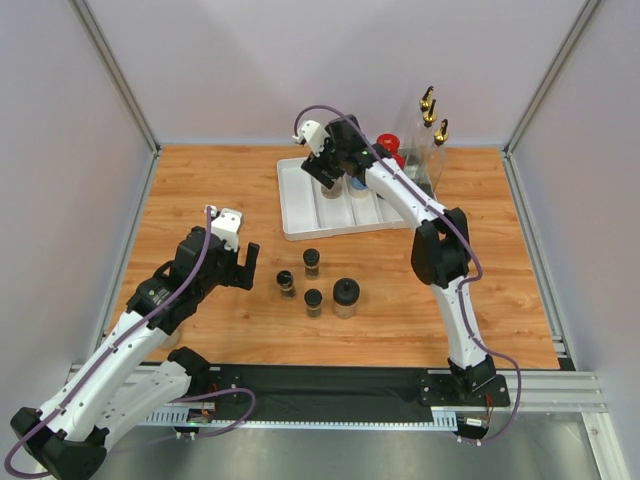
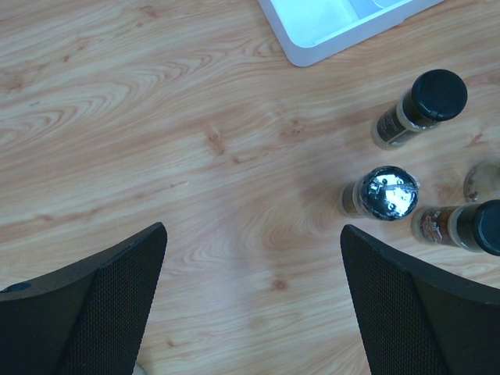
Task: Organize the condiment bottles
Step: Place the bottle in the storage box, then pick up the bottle from the center of the board.
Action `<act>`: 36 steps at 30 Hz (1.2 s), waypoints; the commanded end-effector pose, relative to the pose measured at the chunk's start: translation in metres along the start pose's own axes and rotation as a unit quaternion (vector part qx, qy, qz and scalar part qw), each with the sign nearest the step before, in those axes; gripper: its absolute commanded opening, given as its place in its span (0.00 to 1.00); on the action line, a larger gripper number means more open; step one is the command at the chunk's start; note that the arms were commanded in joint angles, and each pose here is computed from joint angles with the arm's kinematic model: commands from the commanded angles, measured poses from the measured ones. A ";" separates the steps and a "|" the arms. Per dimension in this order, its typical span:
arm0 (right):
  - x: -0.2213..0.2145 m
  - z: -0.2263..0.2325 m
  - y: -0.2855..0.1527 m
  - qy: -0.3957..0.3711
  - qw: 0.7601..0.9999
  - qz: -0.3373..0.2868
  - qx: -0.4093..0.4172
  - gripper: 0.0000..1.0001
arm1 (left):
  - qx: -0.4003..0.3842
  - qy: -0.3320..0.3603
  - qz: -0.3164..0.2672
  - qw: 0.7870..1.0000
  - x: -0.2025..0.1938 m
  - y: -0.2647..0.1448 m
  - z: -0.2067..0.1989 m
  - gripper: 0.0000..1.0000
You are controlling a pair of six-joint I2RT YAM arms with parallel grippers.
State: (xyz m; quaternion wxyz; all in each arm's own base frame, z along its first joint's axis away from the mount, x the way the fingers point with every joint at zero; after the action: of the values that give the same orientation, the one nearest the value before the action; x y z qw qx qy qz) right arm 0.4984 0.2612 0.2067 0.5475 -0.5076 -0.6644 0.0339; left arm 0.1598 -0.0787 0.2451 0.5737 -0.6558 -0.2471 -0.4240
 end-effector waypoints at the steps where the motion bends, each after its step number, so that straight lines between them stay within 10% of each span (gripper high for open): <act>1: 0.052 -0.004 -0.051 -0.033 0.997 -0.062 -0.020 0.83 | 0.002 -0.002 -0.014 1.000 0.002 -0.001 0.001 1.00; 18: 0.047 0.048 -0.176 -0.039 0.991 -0.096 0.081 0.85 | -0.006 -0.005 -0.019 1.000 0.002 -0.003 0.000 1.00; 36: -0.071 0.109 -0.274 -0.005 0.993 -0.064 0.102 0.86 | -0.093 0.011 -0.046 0.995 0.005 -0.006 -0.013 1.00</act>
State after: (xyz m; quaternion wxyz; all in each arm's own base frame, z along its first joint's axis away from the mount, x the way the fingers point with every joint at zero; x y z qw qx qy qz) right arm 0.2383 0.1458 0.2779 0.5882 -0.4130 -0.6885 0.0969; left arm 0.1536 -0.0853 0.2462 0.5281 -0.6829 -0.2332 -0.4477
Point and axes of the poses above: each gripper's point midway between its finger pads, its own y axis out along the fingers, its own z axis along the line the jaws close on, x = y × z, the point moved 9 cm from there along -y, back along the fingers, and after that the axes turned 2 degrees about -y, right-handed, at the moved point
